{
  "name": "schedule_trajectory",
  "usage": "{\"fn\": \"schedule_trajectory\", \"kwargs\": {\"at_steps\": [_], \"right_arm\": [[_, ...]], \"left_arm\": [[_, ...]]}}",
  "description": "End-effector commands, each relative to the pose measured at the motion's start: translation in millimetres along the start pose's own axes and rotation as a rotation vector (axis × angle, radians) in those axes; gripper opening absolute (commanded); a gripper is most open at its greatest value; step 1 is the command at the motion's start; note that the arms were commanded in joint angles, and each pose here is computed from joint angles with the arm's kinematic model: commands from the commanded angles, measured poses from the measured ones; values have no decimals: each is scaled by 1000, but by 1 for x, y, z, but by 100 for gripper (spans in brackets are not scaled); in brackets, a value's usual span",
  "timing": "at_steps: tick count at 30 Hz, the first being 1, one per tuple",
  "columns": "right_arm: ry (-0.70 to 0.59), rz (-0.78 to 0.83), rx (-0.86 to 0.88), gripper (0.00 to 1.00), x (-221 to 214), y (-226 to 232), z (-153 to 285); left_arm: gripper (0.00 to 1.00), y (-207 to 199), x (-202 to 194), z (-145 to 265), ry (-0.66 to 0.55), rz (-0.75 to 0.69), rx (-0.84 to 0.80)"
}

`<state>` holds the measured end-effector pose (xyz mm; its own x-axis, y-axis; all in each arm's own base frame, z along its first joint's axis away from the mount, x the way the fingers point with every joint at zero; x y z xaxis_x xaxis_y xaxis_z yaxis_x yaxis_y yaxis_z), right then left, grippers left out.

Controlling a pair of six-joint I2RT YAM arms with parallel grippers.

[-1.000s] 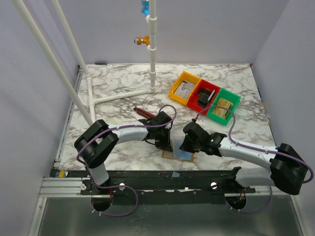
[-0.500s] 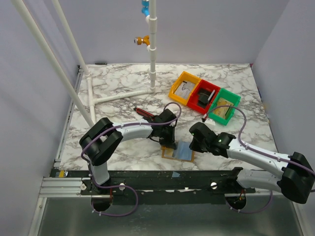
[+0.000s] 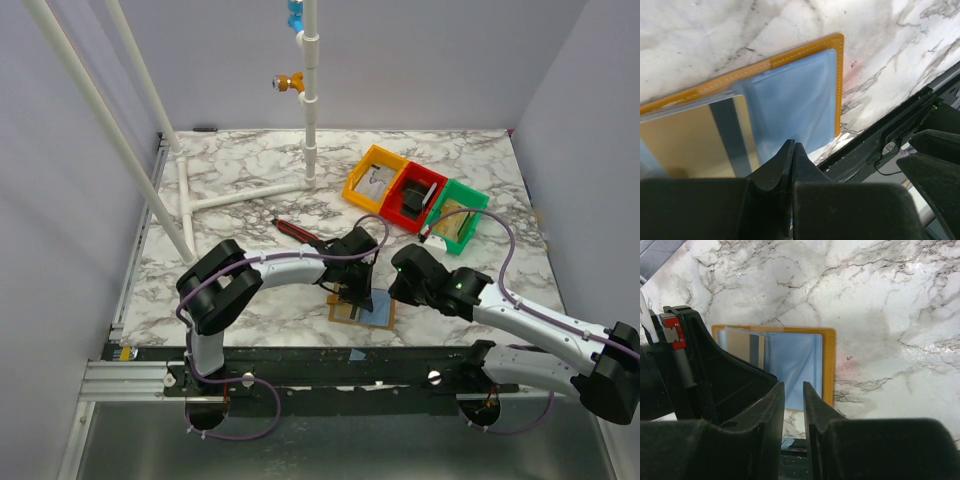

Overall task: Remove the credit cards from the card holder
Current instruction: Remove the credit card from the card holder.

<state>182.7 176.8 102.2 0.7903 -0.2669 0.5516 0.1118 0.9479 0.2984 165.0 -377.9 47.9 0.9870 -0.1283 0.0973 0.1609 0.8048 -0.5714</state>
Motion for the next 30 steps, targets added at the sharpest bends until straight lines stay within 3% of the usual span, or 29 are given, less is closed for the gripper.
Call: {"fn": "schedule_trajectory", "kwargs": {"at_steps": [1, 15, 30], "right_arm": [[-12, -7, -32, 25, 4, -4, 0], [10, -37, 24, 29, 6, 7, -11], [113, -28, 130, 27, -11, 34, -40]], "left_arm": [[0, -15, -9, 0, 41, -40, -37], [0, -34, -28, 18, 48, -99, -105], [0, -21, -29, 71, -80, -96, -57]]}}
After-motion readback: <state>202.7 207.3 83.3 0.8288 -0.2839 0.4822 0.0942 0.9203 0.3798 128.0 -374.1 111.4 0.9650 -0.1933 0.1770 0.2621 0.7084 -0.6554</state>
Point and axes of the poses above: each gripper's point midway between its finger pads, its own z axis back along the fingers, its own y axis along the line the jaws close on, x = y × z, the point moved 1 cm from there along z, back along the fingers, and after that the axes turned 3 degrees about z, right-handed, at the moved point
